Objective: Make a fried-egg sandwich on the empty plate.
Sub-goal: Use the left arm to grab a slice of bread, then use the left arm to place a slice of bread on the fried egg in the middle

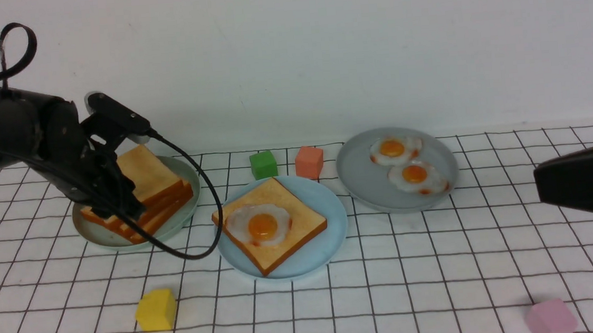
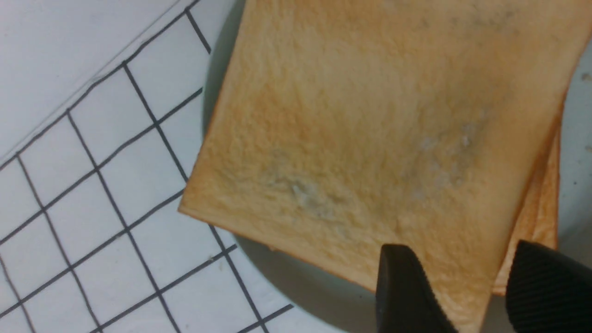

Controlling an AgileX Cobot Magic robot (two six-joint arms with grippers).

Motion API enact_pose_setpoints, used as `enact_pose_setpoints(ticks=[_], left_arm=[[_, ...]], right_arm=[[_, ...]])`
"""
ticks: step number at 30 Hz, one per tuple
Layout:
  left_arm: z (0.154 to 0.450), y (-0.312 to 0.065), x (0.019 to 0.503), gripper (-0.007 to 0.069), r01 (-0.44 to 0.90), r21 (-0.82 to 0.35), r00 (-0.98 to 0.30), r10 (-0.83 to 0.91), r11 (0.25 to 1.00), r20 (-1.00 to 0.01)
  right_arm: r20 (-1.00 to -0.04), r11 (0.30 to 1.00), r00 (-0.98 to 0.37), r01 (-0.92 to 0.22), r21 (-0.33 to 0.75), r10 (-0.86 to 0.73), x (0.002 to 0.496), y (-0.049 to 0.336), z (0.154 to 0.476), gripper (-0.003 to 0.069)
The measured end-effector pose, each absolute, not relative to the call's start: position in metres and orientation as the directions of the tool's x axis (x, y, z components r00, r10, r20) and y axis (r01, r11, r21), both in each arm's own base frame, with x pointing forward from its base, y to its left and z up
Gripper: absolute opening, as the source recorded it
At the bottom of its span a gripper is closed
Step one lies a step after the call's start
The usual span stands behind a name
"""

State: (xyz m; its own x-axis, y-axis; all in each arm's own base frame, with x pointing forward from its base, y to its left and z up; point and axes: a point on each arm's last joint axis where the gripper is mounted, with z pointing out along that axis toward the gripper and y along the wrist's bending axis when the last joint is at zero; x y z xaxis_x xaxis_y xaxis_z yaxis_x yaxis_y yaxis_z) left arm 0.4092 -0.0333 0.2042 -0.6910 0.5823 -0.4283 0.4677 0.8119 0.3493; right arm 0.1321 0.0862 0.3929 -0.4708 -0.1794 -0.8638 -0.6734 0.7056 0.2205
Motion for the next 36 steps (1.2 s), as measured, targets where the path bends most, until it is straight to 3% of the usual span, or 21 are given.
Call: enact_pose_setpoints(ticks=[6,14,18,21,22,24,30,33,36], left_arm=[[0.186,-0.034,0.415,0.0325,0.479,0.338,-0.699,0.585,0.81,-0.411],[0.184,-0.035,0.418,0.0304,0.476,0.348,-0.683,0.589,0.807,-0.432],[0.182,-0.035,0.418,0.0222,0.477,0.344,-0.687,0.587,0.809,-0.428],[0.182,-0.035,0.418,0.0121,0.476,0.34,-0.69,0.584,0.811,-0.429],[0.183,-0.035,0.418,0.005,0.474,0.339,-0.69,0.582,0.812,-0.43],[0.184,-0.036,0.418,0.0009,0.474,0.338,-0.688,0.582,0.813,-0.433],[0.208,-0.05,0.408,0.0006,0.491,0.35,-0.66,0.603,0.798,-0.449],[0.243,-0.083,0.393,0.0006,0.511,0.357,-0.588,0.62,0.782,-0.519],[0.258,-0.113,0.38,0.0006,0.539,0.334,-0.544,0.622,0.773,-0.563]], right_arm=[[-0.864,0.706,-0.471,-0.673,0.221,-0.179,0.132,0.086,0.393,0.0039],[-0.864,0.706,-0.47,-0.673,0.22,-0.179,0.132,0.086,0.393,0.0043],[-0.864,0.706,-0.47,-0.673,0.22,-0.179,0.132,0.086,0.393,0.0043],[-0.864,0.706,-0.47,-0.673,0.22,-0.179,0.132,0.086,0.393,0.0044],[-0.864,0.706,-0.47,-0.673,0.22,-0.179,0.132,0.086,0.393,0.0046],[-0.864,0.706,-0.47,-0.673,0.22,-0.179,0.132,0.086,0.393,0.0047],[-0.866,0.714,-0.455,-0.676,0.183,-0.208,0.132,0.084,0.392,0.005],[-0.866,0.724,-0.439,-0.674,0.143,-0.238,0.132,0.082,0.392,0.0052],[-0.867,0.727,-0.431,-0.675,0.125,-0.25,0.13,0.081,0.392,0.0053]])
